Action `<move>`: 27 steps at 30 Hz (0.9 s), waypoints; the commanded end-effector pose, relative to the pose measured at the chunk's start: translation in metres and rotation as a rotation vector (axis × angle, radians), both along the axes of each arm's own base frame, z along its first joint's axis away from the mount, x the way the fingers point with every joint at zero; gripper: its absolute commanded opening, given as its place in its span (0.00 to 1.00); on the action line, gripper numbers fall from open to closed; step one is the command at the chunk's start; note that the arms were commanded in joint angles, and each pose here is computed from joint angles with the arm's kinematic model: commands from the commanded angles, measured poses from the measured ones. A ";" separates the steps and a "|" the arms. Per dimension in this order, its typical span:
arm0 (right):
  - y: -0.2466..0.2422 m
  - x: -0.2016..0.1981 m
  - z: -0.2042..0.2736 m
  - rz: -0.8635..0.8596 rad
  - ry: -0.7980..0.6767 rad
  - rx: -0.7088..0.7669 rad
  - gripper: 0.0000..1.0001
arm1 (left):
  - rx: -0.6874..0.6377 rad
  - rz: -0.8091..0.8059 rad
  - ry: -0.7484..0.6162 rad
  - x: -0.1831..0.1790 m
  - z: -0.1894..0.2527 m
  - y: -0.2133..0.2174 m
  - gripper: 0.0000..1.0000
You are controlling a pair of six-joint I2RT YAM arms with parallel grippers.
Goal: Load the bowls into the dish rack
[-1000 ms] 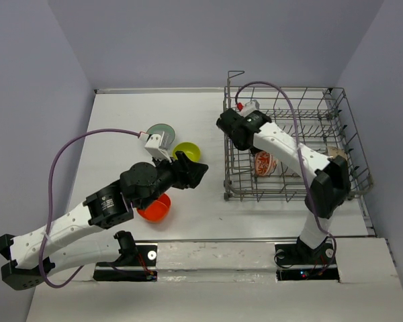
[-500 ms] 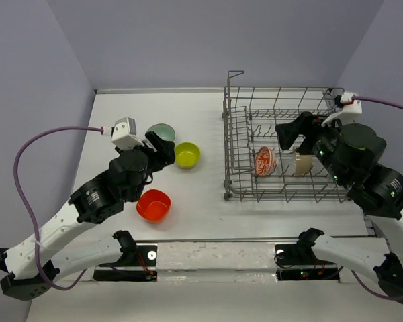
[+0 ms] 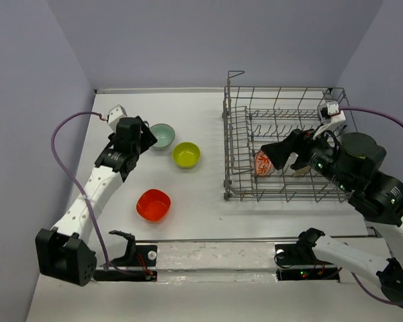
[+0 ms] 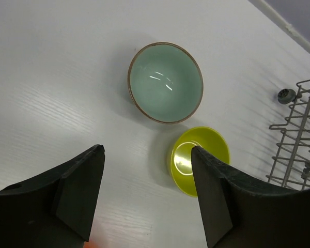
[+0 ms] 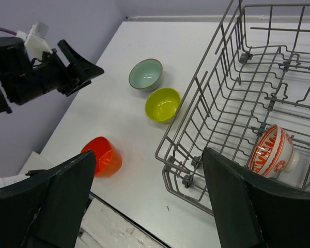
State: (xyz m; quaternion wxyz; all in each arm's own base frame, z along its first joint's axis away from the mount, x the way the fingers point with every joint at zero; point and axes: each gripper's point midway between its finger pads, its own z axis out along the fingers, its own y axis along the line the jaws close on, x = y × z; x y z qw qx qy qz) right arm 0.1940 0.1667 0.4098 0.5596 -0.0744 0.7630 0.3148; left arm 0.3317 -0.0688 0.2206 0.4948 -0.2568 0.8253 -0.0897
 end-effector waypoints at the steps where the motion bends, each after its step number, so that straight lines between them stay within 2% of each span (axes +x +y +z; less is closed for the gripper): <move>1: -0.003 -0.012 0.005 0.035 -0.024 0.014 0.89 | -0.036 -0.054 0.003 0.034 -0.015 -0.006 0.76; 15: -0.008 -0.019 -0.001 0.040 -0.016 -0.003 0.90 | -0.039 -0.038 0.165 0.109 -0.078 -0.005 0.72; 21: -0.009 -0.019 -0.003 0.041 -0.011 -0.020 0.90 | -0.041 -0.005 0.240 0.121 -0.108 0.001 0.70; 27: -0.009 -0.018 -0.008 0.041 -0.004 -0.036 0.91 | -0.068 -0.005 0.247 0.119 -0.110 0.004 0.69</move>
